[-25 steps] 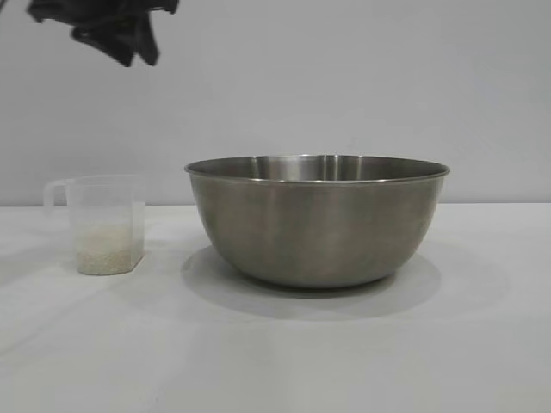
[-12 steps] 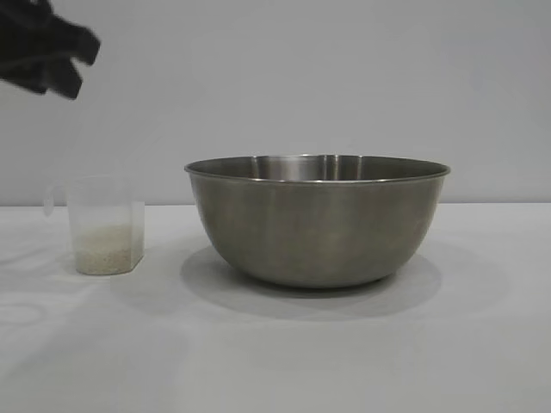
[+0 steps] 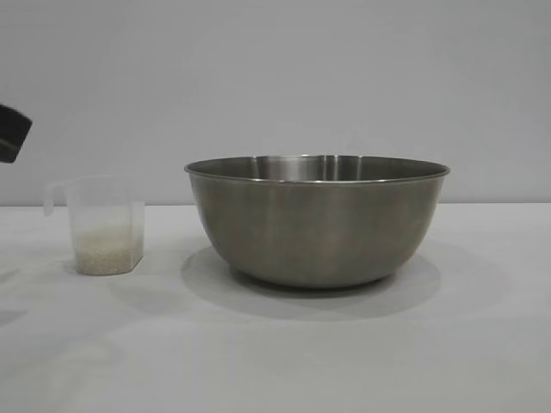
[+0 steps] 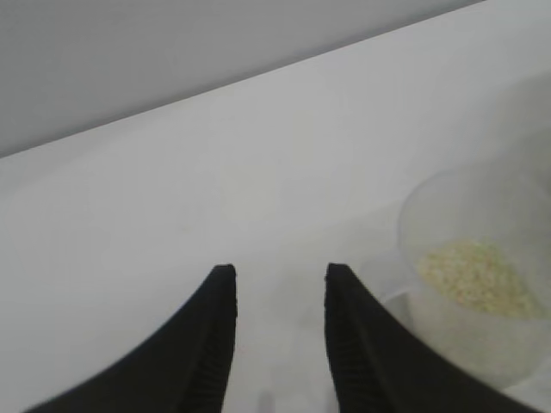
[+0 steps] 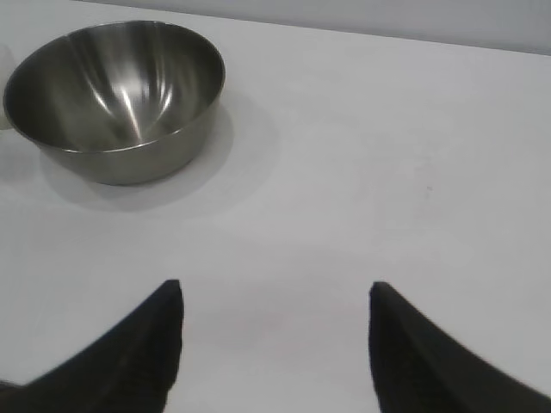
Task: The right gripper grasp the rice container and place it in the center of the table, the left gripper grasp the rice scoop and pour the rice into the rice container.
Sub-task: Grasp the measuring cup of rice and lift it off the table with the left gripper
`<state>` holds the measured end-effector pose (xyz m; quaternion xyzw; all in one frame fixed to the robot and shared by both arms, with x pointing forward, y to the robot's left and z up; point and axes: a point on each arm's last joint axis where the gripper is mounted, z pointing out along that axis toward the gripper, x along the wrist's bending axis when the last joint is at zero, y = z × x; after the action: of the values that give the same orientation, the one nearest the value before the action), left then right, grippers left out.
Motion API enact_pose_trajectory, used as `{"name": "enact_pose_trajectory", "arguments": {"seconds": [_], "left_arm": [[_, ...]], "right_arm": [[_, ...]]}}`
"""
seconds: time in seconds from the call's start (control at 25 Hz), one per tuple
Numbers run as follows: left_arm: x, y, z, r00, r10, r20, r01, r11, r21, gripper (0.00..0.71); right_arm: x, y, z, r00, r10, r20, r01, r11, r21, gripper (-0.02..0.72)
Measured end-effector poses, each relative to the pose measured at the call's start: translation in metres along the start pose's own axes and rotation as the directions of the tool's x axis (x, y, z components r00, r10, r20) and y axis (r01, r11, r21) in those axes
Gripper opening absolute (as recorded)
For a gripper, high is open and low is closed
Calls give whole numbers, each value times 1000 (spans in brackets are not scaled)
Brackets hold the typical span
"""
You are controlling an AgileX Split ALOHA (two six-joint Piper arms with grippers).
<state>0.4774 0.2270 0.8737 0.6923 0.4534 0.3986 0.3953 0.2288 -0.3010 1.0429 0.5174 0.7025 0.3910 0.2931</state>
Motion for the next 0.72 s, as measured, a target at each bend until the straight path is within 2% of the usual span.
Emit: {"name": "enact_pose_trajectory", "arguments": {"seconds": [0.48, 0.72], "left_arm": [[-5, -38, 13, 998, -64, -19, 66, 989, 136, 219], [-5, -31, 23, 996, -82, -25, 84, 992, 91, 219]], "right_arm": [[0, 0, 0, 1000, -1, 0, 1, 1000, 0, 429], [0, 0, 0, 1000, -1, 0, 1, 1000, 0, 429]]}}
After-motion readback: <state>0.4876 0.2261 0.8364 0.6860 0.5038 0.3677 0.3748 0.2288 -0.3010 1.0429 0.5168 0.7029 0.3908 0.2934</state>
